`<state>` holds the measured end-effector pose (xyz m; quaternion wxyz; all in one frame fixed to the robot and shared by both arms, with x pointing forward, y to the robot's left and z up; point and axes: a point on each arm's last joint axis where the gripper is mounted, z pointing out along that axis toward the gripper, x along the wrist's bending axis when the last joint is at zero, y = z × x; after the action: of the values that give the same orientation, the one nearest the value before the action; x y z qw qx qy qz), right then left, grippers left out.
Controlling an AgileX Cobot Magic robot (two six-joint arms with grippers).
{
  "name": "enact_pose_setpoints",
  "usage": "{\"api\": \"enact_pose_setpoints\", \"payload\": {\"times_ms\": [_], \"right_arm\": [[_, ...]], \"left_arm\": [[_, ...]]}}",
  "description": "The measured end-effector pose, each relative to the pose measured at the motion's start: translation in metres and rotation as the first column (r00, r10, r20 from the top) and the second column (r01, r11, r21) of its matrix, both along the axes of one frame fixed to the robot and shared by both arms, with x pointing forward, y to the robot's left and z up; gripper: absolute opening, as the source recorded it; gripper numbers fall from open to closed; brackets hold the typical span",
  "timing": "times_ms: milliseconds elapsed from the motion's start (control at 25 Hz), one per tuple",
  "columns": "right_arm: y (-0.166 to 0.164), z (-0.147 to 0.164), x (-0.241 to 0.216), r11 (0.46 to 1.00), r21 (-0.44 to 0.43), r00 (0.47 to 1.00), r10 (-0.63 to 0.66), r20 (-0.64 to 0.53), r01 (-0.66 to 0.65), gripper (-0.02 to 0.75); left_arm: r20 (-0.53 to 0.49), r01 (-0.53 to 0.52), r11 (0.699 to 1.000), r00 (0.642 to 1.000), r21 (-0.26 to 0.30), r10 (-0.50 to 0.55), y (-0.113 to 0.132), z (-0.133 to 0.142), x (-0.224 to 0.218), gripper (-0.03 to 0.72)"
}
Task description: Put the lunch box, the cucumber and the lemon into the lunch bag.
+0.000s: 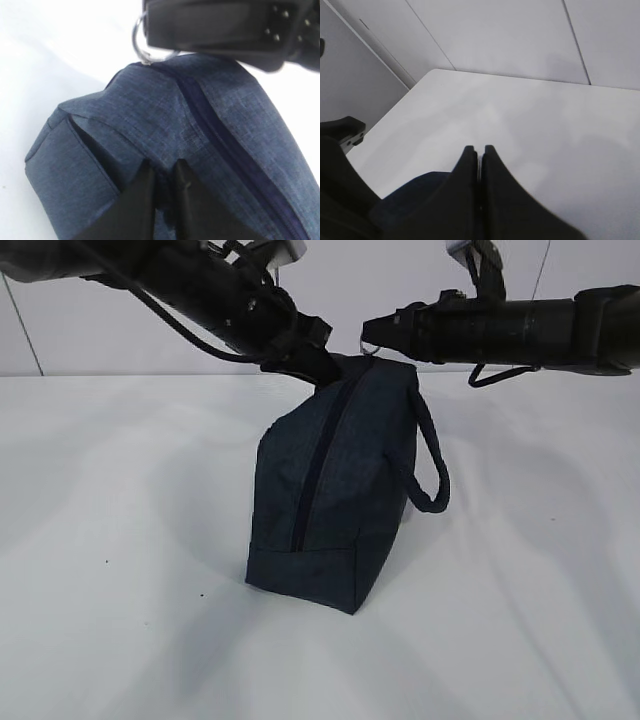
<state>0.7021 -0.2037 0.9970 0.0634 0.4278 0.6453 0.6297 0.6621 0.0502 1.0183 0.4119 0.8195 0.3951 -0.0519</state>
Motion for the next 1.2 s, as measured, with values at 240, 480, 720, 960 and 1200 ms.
{"api": "enact_pose_setpoints", "payload": {"times_ms": [240,480,720,960,1200], "right_arm": [[-0.013,0.000,0.002,1.000,0.000,1.000,-0.027,-0.001,0.027,0.000],[-0.014,0.000,0.002,1.000,0.007,1.000,-0.023,0.000,0.023,0.000],[-0.014,0.000,0.002,1.000,0.007,1.000,-0.020,-0.001,0.020,0.000],[-0.014,0.000,0.002,1.000,0.007,1.000,-0.020,-0.001,0.020,0.000],[-0.015,0.000,0.003,0.999,-0.003,0.999,-0.035,-0.004,0.035,0.000]], "left_arm": [[0.001,0.053,0.999,0.999,0.012,-0.053,0.000,0.012,-0.003,0.027],[-0.013,0.125,0.992,0.992,0.019,-0.125,-0.001,0.027,-0.008,0.027],[-0.041,0.183,0.983,0.982,0.022,-0.182,-0.001,0.037,-0.014,0.026],[-0.054,0.211,0.977,0.976,0.017,-0.210,0.000,0.045,-0.020,0.026],[-0.037,0.224,0.975,0.974,0.011,-0.223,0.002,0.061,-0.027,0.026]]}}
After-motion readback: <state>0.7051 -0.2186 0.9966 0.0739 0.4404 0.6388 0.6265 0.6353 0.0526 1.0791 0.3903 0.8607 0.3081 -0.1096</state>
